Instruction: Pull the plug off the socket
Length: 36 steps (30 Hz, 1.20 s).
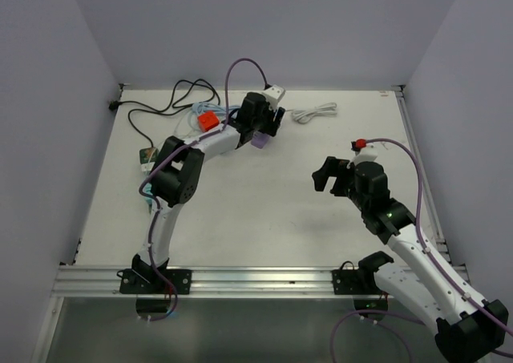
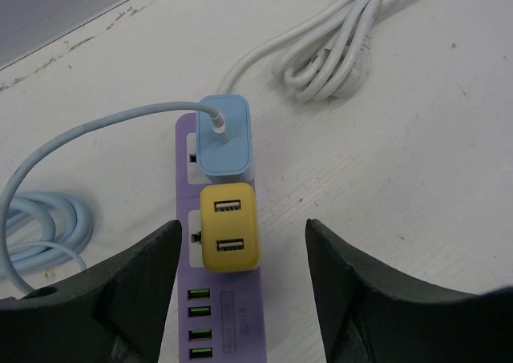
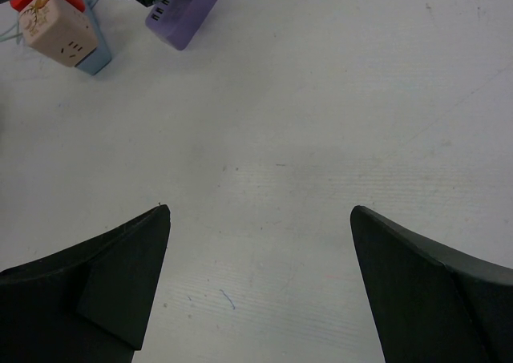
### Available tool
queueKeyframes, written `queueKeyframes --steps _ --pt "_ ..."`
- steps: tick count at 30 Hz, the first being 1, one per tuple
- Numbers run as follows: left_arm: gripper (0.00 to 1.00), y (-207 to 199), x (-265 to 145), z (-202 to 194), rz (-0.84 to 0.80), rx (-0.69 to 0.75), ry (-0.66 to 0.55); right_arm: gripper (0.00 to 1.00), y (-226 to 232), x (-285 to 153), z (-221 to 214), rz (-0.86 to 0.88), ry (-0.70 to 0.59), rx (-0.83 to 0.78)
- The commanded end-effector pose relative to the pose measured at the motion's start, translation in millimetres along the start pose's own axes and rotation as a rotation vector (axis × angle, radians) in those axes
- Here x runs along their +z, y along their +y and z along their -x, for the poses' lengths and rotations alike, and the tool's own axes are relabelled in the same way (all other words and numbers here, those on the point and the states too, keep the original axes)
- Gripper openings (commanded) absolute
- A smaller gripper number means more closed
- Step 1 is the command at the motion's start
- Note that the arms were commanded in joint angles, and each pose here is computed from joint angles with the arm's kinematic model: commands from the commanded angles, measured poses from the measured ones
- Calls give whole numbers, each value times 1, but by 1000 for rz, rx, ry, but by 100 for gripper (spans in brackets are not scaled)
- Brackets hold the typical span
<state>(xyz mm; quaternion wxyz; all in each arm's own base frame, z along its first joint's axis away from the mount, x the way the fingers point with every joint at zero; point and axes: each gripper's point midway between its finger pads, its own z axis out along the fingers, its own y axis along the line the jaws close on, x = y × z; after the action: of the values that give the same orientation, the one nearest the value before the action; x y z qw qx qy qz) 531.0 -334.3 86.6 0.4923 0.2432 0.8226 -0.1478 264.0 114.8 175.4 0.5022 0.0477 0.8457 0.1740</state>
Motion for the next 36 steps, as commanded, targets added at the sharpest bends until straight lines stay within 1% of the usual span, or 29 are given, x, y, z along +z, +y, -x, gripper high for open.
queueKeyframes --steps 1,3,4,6,7,10,11,13,14,16,18,22,24,25,28,29,32,36 --pt "66 11 2 28 46 33 -94 99 5 3 7 24 -33 15" --pt "57 14 3 25 59 59 -92 99 4 3 7 21 -30 15" --pt "48 16 3 27 72 59 -100 99 4 3 5 22 -29 14" --pt "44 17 5 27 78 59 -103 99 4 5 4 21 -24 14" --pt "37 18 4 30 82 58 -111 99 5 5 4 25 -22 12" --pt "25 19 4 30 89 58 -109 99 4 5 4 23 -21 11" --pt "15 20 4 33 92 58 -112 99 5 5 4 27 -21 10" --pt "10 21 1 40 97 59 -119 99 5 5 3 27 -19 10" --pt "3 20 0 41 98 59 -119 99 5 5 3 26 -20 12" --pt "0 21 -4 46 104 62 -124 99 5 4 4 29 -22 11" --pt "0 22 -10 54 104 61 -137 99 5 4 5 27 -26 12" --pt "0 22 -16 57 113 65 -149 99 6 4 5 32 -29 13" --pt "0 21 -21 64 109 61 -180 99 5 4 4 32 -27 13" --pt "0 21 -21 59 109 58 -176 99 5 4 4 30 -26 13" --pt "0 21 -27 62 108 50 -204 99 5 3 5 31 -29 12" --pt "0 20 -33 70 104 48 -228 99 6 3 5 35 -31 12" --pt "0 18 -40 76 91 49 -273 99 5 3 6 33 -33 13" --pt "0 17 -41 77 89 56 -267 99 6 3 4 36 -29 13"
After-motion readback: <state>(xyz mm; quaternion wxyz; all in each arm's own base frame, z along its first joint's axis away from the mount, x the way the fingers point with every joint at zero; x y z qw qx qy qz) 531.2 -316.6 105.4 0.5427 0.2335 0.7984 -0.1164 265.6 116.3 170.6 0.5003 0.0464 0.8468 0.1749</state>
